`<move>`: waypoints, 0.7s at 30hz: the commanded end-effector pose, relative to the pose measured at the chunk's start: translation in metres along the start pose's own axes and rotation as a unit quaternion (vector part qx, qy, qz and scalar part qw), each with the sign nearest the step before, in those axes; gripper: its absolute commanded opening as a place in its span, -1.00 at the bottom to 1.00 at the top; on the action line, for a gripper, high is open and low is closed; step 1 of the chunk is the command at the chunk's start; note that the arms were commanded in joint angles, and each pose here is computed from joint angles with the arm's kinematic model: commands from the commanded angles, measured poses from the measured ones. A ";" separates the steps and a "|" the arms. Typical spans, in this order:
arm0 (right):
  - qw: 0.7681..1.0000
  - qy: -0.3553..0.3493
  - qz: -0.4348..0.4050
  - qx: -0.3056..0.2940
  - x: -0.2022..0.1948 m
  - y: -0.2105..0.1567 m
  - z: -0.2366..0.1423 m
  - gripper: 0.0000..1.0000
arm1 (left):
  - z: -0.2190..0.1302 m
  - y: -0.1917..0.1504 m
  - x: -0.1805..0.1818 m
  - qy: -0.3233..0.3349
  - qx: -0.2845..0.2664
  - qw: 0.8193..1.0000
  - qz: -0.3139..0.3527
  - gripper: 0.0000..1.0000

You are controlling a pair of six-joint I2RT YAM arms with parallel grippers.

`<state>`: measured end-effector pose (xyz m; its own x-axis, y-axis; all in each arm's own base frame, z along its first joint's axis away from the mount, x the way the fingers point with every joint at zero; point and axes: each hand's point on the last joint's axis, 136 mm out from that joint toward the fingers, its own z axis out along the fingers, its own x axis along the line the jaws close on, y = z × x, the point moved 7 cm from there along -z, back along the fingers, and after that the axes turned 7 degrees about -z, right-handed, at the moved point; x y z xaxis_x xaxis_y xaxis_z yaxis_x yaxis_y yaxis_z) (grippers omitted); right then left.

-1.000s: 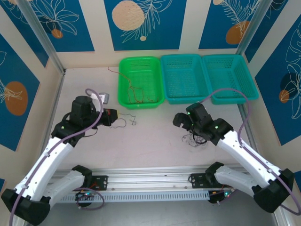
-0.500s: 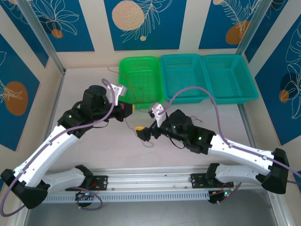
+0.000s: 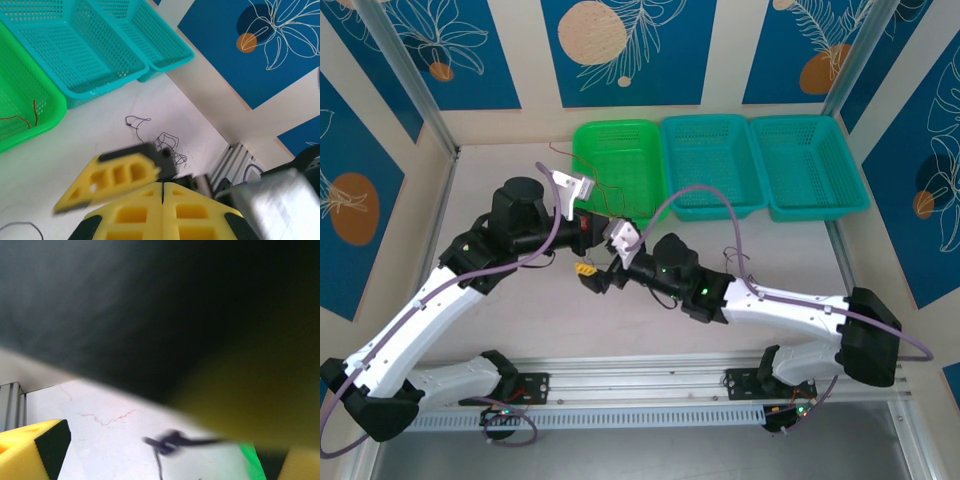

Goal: Untangle the cables

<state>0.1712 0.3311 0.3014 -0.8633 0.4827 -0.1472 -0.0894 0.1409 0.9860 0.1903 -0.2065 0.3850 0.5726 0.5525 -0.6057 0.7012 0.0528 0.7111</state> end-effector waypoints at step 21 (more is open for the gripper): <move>0.947 -0.207 0.243 -0.034 -0.142 0.072 -0.070 -1.00 | -0.057 -0.006 -0.010 0.015 -0.107 0.990 0.096 0.38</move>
<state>0.2483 0.2410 0.3601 -0.5897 0.7745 0.2290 0.2068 -0.1293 0.9698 0.1609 -0.1683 0.4099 0.6418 0.5829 -0.4983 0.5203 0.1464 0.8413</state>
